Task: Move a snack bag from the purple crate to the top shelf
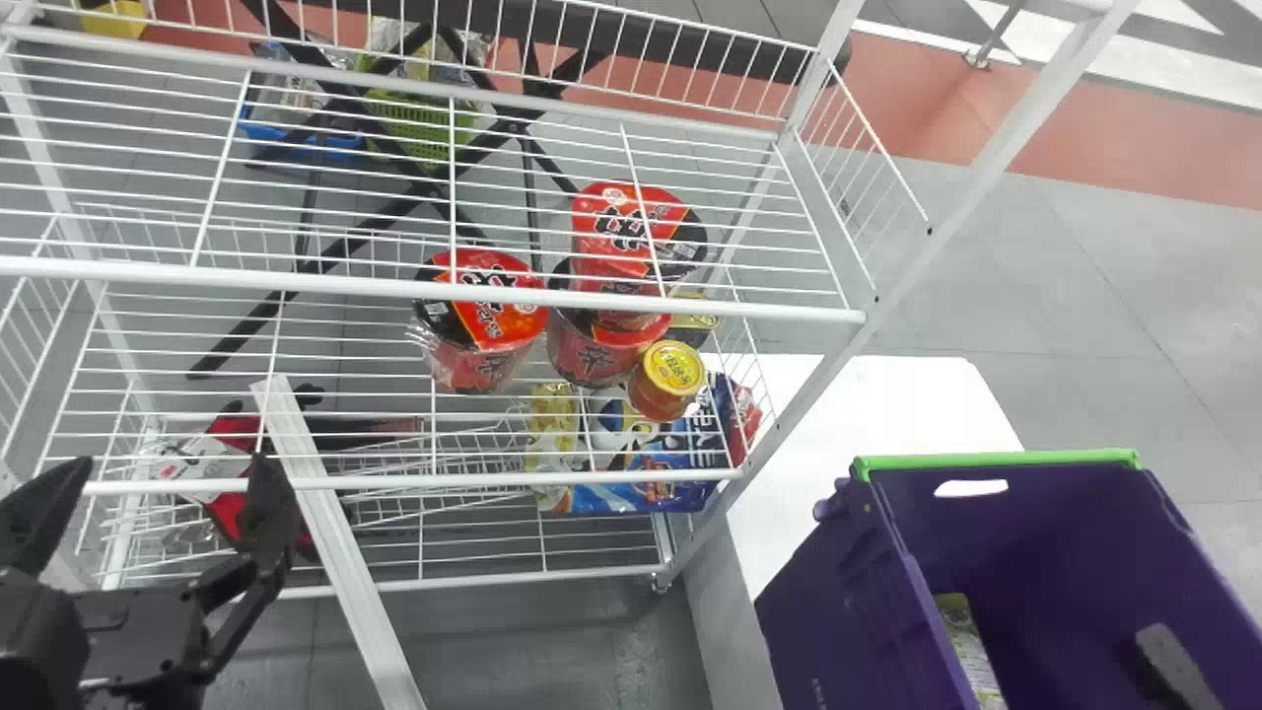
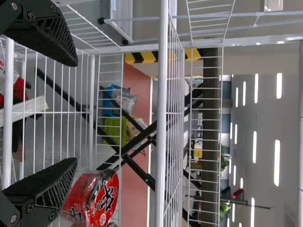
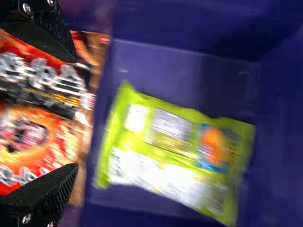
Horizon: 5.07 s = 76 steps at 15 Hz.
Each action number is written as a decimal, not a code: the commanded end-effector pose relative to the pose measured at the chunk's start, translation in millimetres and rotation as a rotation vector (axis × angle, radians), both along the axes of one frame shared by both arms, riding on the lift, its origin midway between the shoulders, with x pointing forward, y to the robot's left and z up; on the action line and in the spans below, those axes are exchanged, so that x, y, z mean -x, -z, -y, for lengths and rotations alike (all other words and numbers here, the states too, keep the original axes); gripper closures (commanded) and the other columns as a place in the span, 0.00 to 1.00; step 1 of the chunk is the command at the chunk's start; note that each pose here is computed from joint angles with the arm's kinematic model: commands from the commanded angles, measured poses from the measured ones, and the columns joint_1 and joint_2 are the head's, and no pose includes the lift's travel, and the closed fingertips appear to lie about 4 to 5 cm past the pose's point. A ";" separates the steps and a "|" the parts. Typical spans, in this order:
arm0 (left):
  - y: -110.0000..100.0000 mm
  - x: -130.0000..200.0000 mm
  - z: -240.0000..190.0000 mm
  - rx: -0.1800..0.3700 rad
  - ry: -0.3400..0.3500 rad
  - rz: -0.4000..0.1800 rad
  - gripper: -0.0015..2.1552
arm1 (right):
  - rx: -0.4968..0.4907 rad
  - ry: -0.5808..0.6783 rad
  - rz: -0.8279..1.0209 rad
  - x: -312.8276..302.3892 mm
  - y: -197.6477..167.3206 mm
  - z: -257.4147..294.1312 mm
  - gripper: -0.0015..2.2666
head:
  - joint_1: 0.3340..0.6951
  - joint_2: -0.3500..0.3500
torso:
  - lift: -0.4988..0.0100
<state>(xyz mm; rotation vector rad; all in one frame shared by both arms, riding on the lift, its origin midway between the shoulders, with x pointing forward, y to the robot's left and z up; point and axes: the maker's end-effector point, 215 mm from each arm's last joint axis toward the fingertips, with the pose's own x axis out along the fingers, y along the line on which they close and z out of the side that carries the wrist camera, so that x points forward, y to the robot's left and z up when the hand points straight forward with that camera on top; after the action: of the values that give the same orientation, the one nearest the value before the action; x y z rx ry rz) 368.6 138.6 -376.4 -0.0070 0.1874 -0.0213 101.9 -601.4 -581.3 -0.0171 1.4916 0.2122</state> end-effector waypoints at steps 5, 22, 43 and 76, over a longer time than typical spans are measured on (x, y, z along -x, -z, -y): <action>0.2 -10.3 -6.0 0.014 -0.009 0.004 0.05 | 0.103 -0.041 -0.145 55.7 20.2 20.5 0.00 | 1.00 0.00 | 0.08; 8.7 -22.5 -22.7 0.041 -0.031 0.003 0.05 | 0.232 0.004 -0.267 128.2 38.4 46.0 0.04 | 1.00 0.00 | 0.08; 7.4 -20.5 -23.7 0.047 -0.034 0.009 0.05 | 0.361 -0.083 -0.228 125.8 70.2 42.5 0.10 | 1.00 0.00 | 0.08; 10.7 -16.1 -34.3 0.045 -0.023 0.001 0.05 | 0.341 0.005 -0.124 141.3 96.5 35.0 0.13 | 1.00 0.00 | 0.08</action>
<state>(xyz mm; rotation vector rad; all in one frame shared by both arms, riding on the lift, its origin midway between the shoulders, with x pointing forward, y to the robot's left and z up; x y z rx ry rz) 385.4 168.1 -386.3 -0.0566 0.1838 -0.0074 -38.4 -635.7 -677.1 -0.2903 1.6385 -0.0391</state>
